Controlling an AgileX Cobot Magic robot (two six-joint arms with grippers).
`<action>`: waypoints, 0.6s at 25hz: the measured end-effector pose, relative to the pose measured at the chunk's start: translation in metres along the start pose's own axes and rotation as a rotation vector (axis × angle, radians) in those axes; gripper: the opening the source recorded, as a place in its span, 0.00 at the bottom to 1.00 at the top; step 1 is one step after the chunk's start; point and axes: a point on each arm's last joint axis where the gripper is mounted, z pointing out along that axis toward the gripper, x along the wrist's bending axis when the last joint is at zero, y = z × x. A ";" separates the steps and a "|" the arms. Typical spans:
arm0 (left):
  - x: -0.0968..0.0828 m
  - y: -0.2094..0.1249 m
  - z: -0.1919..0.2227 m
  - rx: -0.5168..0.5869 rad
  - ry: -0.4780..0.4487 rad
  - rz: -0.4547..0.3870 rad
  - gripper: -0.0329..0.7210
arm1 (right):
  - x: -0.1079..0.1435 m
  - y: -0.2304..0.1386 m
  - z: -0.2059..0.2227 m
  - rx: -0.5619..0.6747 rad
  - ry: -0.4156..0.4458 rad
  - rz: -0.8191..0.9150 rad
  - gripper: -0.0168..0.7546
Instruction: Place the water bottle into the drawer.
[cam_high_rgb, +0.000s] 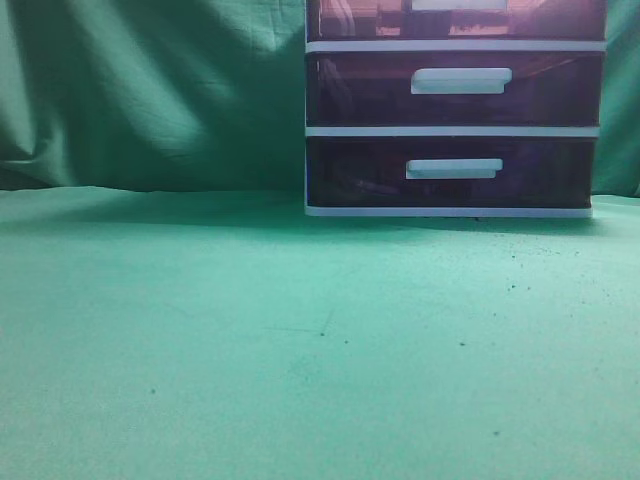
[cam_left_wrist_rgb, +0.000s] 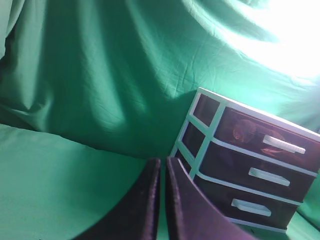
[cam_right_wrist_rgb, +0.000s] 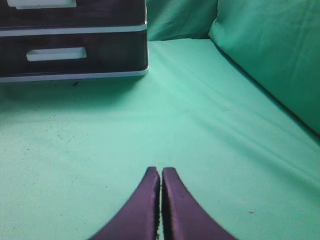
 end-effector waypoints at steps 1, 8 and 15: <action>0.000 0.000 0.000 0.000 0.000 0.000 0.04 | 0.000 0.000 0.000 0.003 0.003 0.000 0.02; 0.000 0.000 0.000 0.000 0.000 0.000 0.04 | 0.003 -0.001 0.000 0.014 0.040 -0.016 0.02; 0.000 0.000 0.000 0.000 0.000 -0.001 0.04 | 0.006 -0.002 0.000 0.031 0.074 0.026 0.02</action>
